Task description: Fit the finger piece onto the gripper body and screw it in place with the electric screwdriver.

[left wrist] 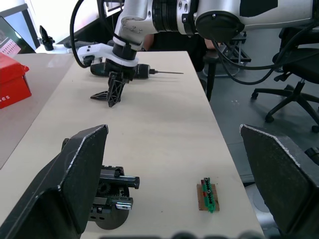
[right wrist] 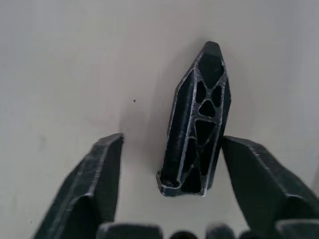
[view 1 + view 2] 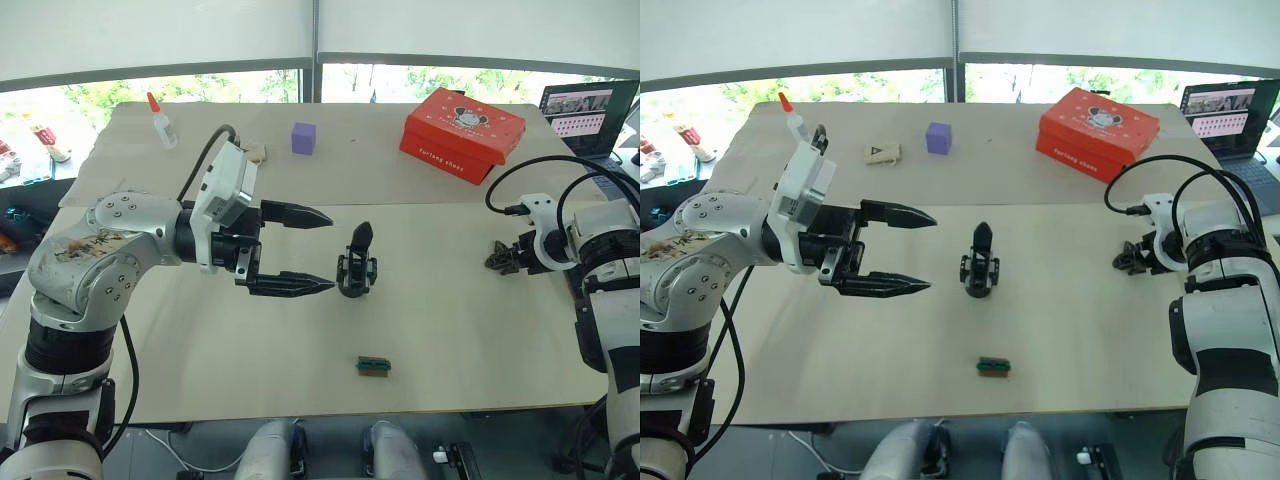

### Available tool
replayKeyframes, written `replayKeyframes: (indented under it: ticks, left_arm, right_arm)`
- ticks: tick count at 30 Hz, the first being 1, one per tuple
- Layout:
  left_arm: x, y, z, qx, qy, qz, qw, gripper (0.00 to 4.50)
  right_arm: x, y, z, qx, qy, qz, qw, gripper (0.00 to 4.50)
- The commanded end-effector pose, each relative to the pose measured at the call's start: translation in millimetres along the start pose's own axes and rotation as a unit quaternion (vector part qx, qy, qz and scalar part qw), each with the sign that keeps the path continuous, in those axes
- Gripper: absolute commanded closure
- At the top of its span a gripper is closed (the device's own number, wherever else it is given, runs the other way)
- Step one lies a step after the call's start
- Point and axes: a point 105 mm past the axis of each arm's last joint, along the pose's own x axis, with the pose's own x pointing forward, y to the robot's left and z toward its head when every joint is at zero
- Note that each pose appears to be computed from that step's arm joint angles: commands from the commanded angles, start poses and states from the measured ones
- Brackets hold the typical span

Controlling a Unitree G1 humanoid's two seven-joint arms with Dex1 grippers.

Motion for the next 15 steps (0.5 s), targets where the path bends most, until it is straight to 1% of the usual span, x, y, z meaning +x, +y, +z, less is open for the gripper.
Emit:
replayKeyframes:
  ticks: [1, 3, 4, 6, 7, 9, 10, 11, 12, 14, 15]
  left_arm:
    - [-5.5, 2.2, 5.1, 0.015, 0.003, 0.019, 1.000, 0.00]
    - [-7.1, 3.5, 3.3, 0.009, 0.003, 0.026, 1.000, 0.00]
    - [-8.1, 4.4, 2.2, 0.006, 0.003, 0.031, 0.999, 0.00]
    - [-10.5, 6.9, -1.5, -0.008, 0.000, 0.047, 0.999, 0.00]
    - [-11.8, 10.0, -4.2, -0.021, -0.005, 0.066, 0.998, 0.00]
    - [-11.9, 14.5, -7.5, -0.058, -0.022, 0.101, 0.993, 0.00]
    - [-12.1, 15.4, -8.4, -0.072, -0.028, 0.112, 0.991, 0.00]
    - [-9.7, 16.6, -7.4, -0.087, -0.044, 0.125, 0.987, 0.00]
    - [-8.3, 17.2, -6.6, -0.097, -0.055, 0.133, 0.985, 0.00]
    - [-4.4, 23.3, -5.5, -0.119, -0.083, 0.161, 0.976, 0.00]
    - [-1.5, 31.3, -6.6, -0.132, -0.100, 0.187, 0.968, 0.00]
  right_arm:
    - [-7.1, -7.1, 6.1, -0.020, -0.022, -0.002, 1.000, 2.59]
    - [-10.2, -8.9, 7.7, -0.035, -0.031, 0.007, 0.999, 3.29]
    - [-12.4, -9.0, 11.4, -0.056, -0.043, 0.012, 0.997, 3.34]
    - [-19.3, -1.2, 25.2, -0.098, -0.087, 0.047, 0.990, 3.34]
    - [-27.3, 8.8, 33.3, -0.151, -0.125, 0.081, 0.977, 3.34]
    - [-45.2, 32.3, 42.7, -0.218, -0.194, 0.126, 0.948, 3.34]
    - [-52.3, 41.0, 43.6, -0.235, -0.217, 0.135, 0.938, 3.34]
    - [-61.6, 55.9, 47.8, -0.237, -0.260, 0.142, 0.925, 3.34]
    - [-69.1, 66.1, 48.6, -0.237, -0.288, 0.145, 0.916, 3.34]
    - [-83.4, 90.2, 47.8, -0.267, -0.350, 0.144, 0.887, 3.34]
    - [-91.5, 110.4, 47.6, -0.303, -0.391, 0.138, 0.858, 3.34]
